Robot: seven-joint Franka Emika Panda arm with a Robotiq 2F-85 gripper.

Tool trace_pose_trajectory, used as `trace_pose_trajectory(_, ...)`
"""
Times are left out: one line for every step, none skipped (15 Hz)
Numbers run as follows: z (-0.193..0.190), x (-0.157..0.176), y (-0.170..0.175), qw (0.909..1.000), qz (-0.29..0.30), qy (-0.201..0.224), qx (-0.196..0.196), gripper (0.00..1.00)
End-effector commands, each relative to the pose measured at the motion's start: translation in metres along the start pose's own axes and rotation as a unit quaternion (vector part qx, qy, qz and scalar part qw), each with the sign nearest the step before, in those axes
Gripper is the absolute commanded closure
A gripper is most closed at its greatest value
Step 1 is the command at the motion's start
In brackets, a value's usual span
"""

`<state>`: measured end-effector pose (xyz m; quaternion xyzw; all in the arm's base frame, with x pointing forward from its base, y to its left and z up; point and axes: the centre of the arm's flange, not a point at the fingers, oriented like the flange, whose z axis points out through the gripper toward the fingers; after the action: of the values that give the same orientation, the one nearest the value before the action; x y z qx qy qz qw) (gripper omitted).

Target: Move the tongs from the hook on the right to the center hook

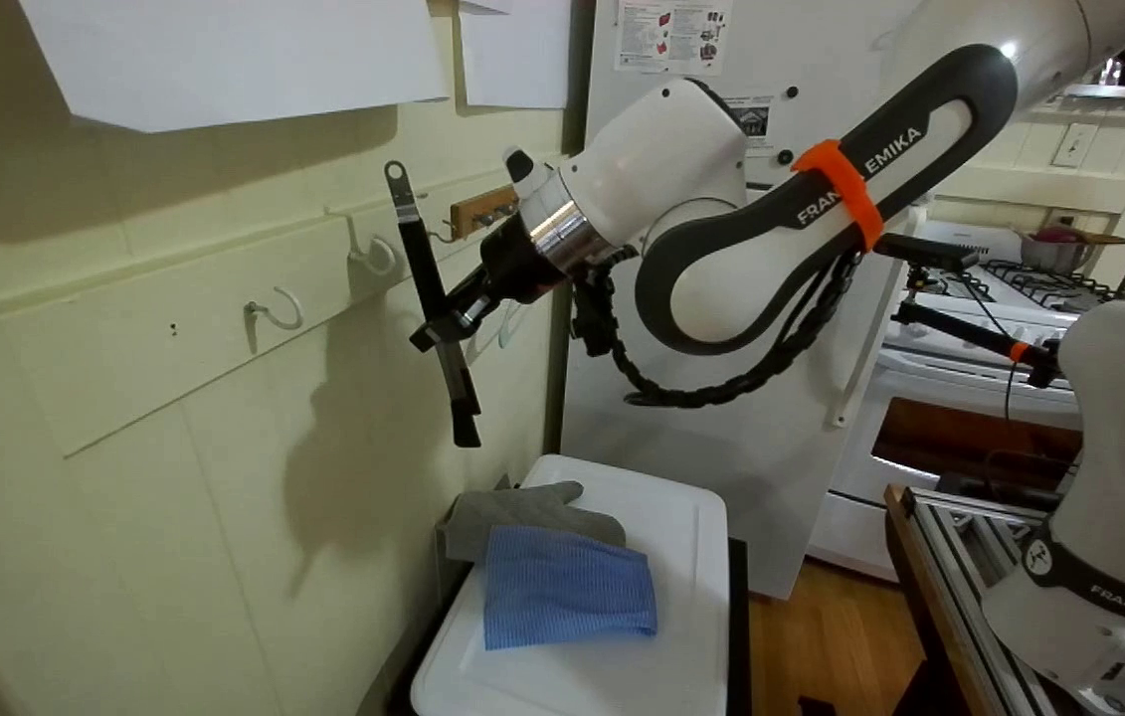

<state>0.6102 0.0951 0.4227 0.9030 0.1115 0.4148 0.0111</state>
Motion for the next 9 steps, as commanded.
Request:
trace_pose_trajectory(0.009, 0.021, -0.023, 0.9999, 0.009, -0.008, -0.008, 0.98)
trace_pose_trajectory(0.012, 0.023, -0.025, 0.9999, 0.012, -0.008, -0.008, 0.98)
trace_pose_trajectory(0.014, 0.026, -0.027, 0.9998, 0.016, -0.010, -0.008, 0.98)
trace_pose_trajectory(0.016, 0.029, -0.029, 0.9997, 0.019, -0.011, -0.008, 0.98)
trace_pose_trajectory(0.018, 0.030, -0.030, 0.9996, 0.023, -0.012, -0.010, 0.98)
trace_pose_trajectory(0.020, 0.032, -0.030, 0.9995, 0.027, -0.013, -0.011, 0.98)
trace_pose_trajectory(0.020, 0.033, -0.030, 0.9994, 0.030, -0.012, -0.014, 0.98)
trace_pose_trajectory(0.020, 0.034, -0.029, 0.9992, 0.034, -0.012, -0.015, 0.98)
trace_pose_trajectory(0.021, 0.036, -0.028, 0.9991, 0.038, -0.014, -0.016, 0.98)
